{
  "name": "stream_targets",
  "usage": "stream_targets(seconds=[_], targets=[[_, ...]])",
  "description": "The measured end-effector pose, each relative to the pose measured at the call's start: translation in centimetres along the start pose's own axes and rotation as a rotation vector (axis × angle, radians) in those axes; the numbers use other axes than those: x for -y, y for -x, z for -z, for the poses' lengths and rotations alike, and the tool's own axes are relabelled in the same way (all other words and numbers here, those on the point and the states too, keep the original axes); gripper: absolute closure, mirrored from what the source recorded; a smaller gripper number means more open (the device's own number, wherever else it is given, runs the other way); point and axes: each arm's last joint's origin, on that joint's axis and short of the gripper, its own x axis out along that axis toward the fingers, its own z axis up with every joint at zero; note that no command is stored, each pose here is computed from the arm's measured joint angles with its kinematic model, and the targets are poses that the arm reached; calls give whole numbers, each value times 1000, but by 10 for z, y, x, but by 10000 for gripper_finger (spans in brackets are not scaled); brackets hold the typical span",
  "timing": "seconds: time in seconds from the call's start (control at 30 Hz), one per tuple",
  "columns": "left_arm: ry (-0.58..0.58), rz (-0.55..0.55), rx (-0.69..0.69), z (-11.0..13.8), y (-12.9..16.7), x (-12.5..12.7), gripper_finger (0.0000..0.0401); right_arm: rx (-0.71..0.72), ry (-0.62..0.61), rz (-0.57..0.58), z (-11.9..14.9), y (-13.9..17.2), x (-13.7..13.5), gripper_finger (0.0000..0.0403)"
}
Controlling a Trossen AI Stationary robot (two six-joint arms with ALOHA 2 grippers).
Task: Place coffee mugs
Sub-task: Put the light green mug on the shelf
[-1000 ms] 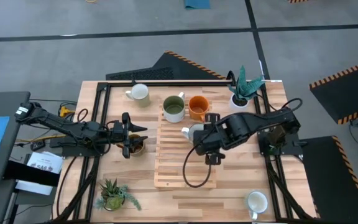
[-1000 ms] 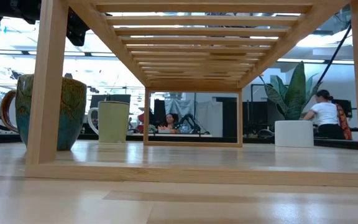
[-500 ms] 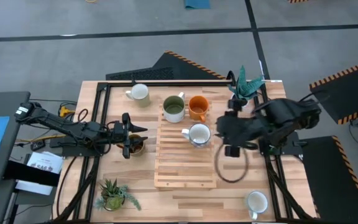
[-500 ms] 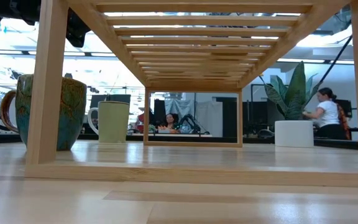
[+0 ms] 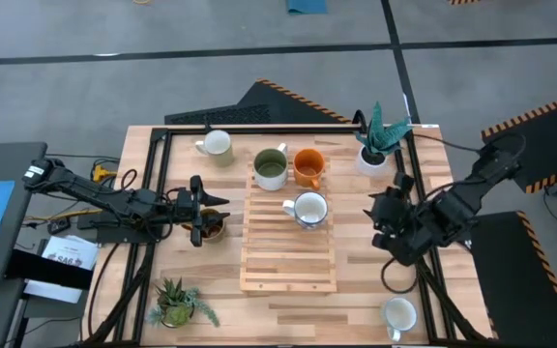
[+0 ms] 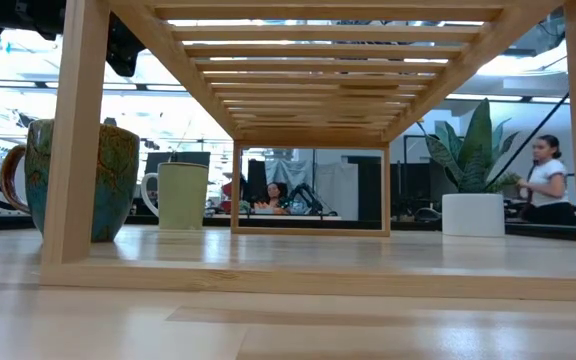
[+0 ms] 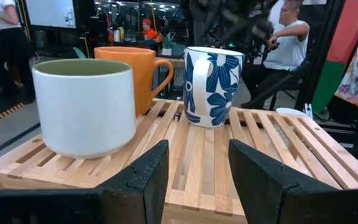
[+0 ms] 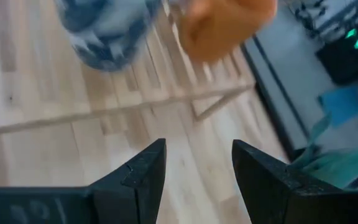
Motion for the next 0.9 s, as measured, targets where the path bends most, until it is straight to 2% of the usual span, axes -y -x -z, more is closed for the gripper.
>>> stream_targets(seconds=[0.1, 0.23, 0.4, 0.57, 0.73, 0.9], targets=[[-9, -1, 15, -2, 0, 0, 250, 42, -103, -46, 28, -12, 0, 196], [-12, -1, 23, -2, 0, 0, 250, 161, -196, -178, 53, -25, -4, 203], [-22, -1, 25, -3, 0, 0, 250, 441, -173, -317, 68, -40, -17, 209], [-58, -5, 25, -3, 0, 0, 250, 677, -131, -343, 73, -50, -18, 209], [-70, -73, 6, -1, 0, -2, 250, 743, -141, -356, 73, -47, -9, 209], [-74, -77, -4, 1, 0, -2, 250, 749, -127, -398, 73, -47, -9, 209]])
